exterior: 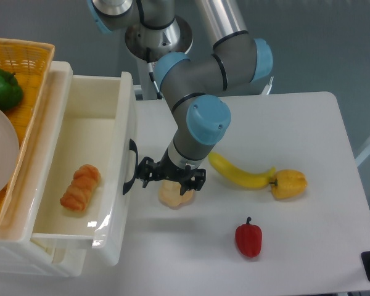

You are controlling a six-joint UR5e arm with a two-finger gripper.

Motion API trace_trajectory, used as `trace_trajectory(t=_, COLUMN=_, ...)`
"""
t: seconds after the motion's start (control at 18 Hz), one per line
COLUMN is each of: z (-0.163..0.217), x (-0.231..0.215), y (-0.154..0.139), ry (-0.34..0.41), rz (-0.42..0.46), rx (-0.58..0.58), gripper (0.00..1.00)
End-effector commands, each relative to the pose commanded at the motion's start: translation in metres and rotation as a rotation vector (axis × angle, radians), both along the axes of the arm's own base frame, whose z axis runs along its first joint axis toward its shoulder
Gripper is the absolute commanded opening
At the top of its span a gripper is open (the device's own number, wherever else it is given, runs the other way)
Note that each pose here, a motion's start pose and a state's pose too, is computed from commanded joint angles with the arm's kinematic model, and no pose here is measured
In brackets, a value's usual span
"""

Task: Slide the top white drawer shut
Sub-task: 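Push the drawer front with the gripper into the white cabinet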

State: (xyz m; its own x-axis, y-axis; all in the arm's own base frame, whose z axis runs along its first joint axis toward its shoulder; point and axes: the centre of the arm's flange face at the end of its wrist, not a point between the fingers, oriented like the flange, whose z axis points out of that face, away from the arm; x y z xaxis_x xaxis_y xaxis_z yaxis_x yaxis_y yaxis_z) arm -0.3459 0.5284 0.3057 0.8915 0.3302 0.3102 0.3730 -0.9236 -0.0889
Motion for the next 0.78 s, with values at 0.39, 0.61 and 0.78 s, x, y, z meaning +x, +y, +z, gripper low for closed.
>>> trace_trajectory(t=0.39, z=0.004, x=0.011, y=0.009, ry=0.006, rz=0.001, rx=-0.005, gripper=1.0)
trace_trajectory(t=0.61, z=0.004, x=0.023, y=0.017, ry=0.004, rz=-0.016, rx=-0.005, gripper=1.0)
trace_trajectory(t=0.78, z=0.005, x=0.028, y=0.019, ry=0.003, rz=-0.012, rx=-0.009, gripper=1.0)
